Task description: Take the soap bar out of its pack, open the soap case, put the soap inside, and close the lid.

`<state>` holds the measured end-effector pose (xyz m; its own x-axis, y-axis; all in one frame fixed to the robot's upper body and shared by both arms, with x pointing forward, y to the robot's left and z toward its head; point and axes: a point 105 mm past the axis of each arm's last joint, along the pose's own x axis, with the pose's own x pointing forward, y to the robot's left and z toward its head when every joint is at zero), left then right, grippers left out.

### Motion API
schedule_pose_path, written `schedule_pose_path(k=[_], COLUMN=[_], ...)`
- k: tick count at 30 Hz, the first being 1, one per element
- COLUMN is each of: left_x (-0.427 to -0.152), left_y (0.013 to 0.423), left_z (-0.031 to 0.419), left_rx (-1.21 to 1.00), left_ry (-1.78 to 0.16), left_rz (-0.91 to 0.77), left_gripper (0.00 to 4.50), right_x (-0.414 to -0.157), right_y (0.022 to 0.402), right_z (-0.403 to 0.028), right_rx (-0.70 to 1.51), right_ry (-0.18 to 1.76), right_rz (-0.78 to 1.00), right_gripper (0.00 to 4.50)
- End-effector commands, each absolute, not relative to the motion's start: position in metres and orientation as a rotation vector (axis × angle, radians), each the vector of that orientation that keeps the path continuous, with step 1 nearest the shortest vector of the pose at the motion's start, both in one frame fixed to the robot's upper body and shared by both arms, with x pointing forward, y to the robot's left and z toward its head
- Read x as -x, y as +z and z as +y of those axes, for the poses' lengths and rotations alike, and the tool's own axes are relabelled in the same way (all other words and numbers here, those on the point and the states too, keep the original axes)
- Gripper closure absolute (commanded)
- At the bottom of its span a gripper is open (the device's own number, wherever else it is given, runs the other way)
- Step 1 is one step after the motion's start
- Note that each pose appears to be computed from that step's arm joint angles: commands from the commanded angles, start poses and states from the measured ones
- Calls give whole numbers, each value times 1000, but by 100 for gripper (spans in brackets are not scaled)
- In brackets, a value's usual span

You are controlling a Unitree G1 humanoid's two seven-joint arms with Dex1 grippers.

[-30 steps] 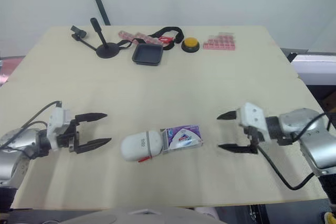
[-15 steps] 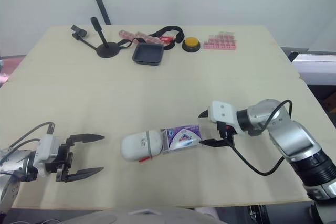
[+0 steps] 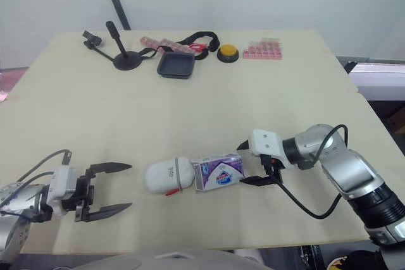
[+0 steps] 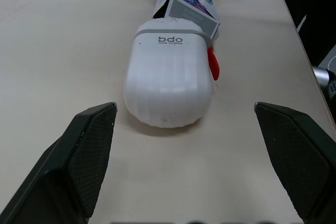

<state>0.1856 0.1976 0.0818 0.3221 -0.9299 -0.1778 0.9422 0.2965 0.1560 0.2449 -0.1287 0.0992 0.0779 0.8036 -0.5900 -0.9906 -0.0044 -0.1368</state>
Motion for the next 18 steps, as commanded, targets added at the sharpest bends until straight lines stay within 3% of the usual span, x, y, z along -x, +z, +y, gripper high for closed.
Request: schedule_pose_path(k=[1, 8, 18], left_x=[-188, -189, -186], left_y=[87, 88, 88], left_z=[195, 191, 191], left_rx=[-262, -253, -265], left_ry=[-1249, -1258, -1261], left_rz=[43, 37, 36], left_gripper=[5, 5, 5], right_x=[-246, -239, -255], right_y=[120, 118, 111], right_z=[-134, -132, -129], right_rx=[617, 632, 667], right_ry=[1465, 1474, 1464], right_rz=[333, 300, 254], right_gripper=[0, 0, 0])
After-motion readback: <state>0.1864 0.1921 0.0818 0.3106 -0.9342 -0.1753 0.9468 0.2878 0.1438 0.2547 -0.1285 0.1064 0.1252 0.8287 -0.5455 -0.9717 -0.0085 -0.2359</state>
